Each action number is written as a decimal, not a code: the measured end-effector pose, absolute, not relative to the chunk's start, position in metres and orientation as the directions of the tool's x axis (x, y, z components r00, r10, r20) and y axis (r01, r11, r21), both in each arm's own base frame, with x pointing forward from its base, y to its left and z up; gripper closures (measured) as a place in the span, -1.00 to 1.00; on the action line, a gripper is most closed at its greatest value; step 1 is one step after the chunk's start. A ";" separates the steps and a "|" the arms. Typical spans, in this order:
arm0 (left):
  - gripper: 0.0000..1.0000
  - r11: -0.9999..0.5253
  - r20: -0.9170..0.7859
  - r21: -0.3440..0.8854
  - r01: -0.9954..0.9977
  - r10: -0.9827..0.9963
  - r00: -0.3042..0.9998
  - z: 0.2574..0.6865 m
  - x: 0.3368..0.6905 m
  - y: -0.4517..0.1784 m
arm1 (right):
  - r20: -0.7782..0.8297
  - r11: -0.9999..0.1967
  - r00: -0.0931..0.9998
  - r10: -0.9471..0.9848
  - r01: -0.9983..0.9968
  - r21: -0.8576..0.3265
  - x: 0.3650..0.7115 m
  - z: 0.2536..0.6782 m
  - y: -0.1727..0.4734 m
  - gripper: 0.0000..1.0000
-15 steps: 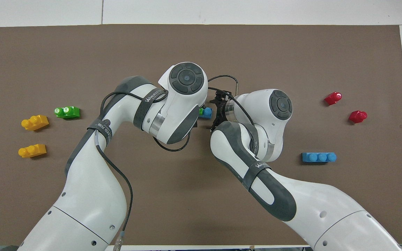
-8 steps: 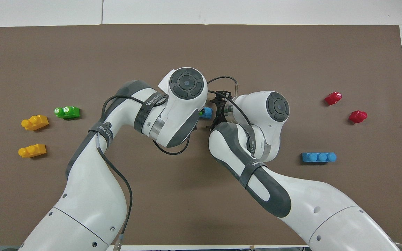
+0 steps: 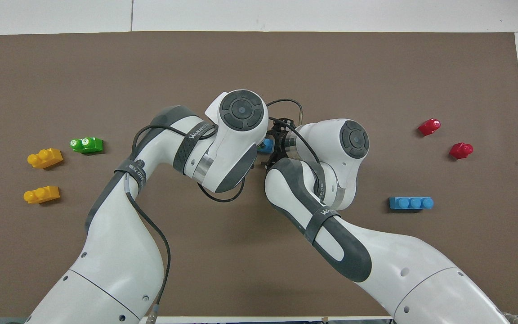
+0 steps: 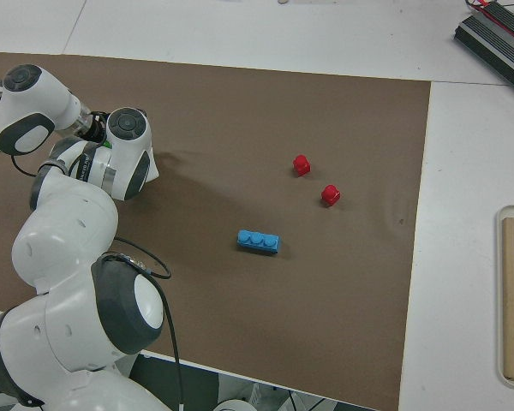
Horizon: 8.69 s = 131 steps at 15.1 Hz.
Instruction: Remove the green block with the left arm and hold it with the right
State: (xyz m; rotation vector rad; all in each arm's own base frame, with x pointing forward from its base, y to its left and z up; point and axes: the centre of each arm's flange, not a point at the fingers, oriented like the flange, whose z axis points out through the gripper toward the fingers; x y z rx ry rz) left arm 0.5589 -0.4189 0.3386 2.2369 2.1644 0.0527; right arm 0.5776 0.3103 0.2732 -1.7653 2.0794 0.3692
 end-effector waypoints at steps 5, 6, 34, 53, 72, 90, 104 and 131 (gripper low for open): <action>0.30 -0.037 0.004 0.045 0.998 0.999 0.037 0.340 0.558 -0.420 | -0.452 0.168 -0.125 -0.883 -0.984 -0.055 0.576 0.274 0.315 -0.38; 0.30 -0.038 0.004 0.045 0.998 0.999 0.038 0.341 0.557 -0.421 | -0.452 0.171 -0.127 -0.883 -0.984 -0.058 0.577 0.274 0.314 -0.22; 0.30 -0.999 -0.154 -0.043 0.013 0.019 0.988 0.424 0.499 -0.092 | -0.470 -0.014 0.042 -0.881 -0.998 -0.064 0.680 0.376 0.087 0.28; 0.30 -0.999 -0.054 0.031 0.004 0.003 0.999 0.318 0.449 0.008 | -0.468 -0.007 -0.005 -0.884 -1.000 0.023 0.611 0.296 -0.042 0.28; -1.00 -0.999 -0.050 0.041 -0.029 -0.031 0.998 0.444 0.502 -0.005 | -0.416 0.082 -0.075 -0.906 -0.997 0.000 0.602 0.277 -0.032 0.11; -1.00 -0.998 -0.095 0.049 -0.051 -0.055 0.994 0.579 0.566 -0.008 | -0.213 -0.368 0.397 -0.892 -0.915 -0.166 0.630 0.495 -0.032 -1.00; -1.00 -0.994 -0.123 -0.020 -0.108 -0.105 0.987 0.606 0.561 -0.030 | 0.009 -0.983 0.987 -0.159 -0.157 -0.092 0.557 0.612 -0.030 -1.00; -1.00 -0.998 -0.026 0.027 -0.057 -0.058 0.998 0.609 0.577 -0.037 | 0.016 -0.997 0.997 -0.076 -0.076 -0.003 0.550 0.618 -0.027 -1.00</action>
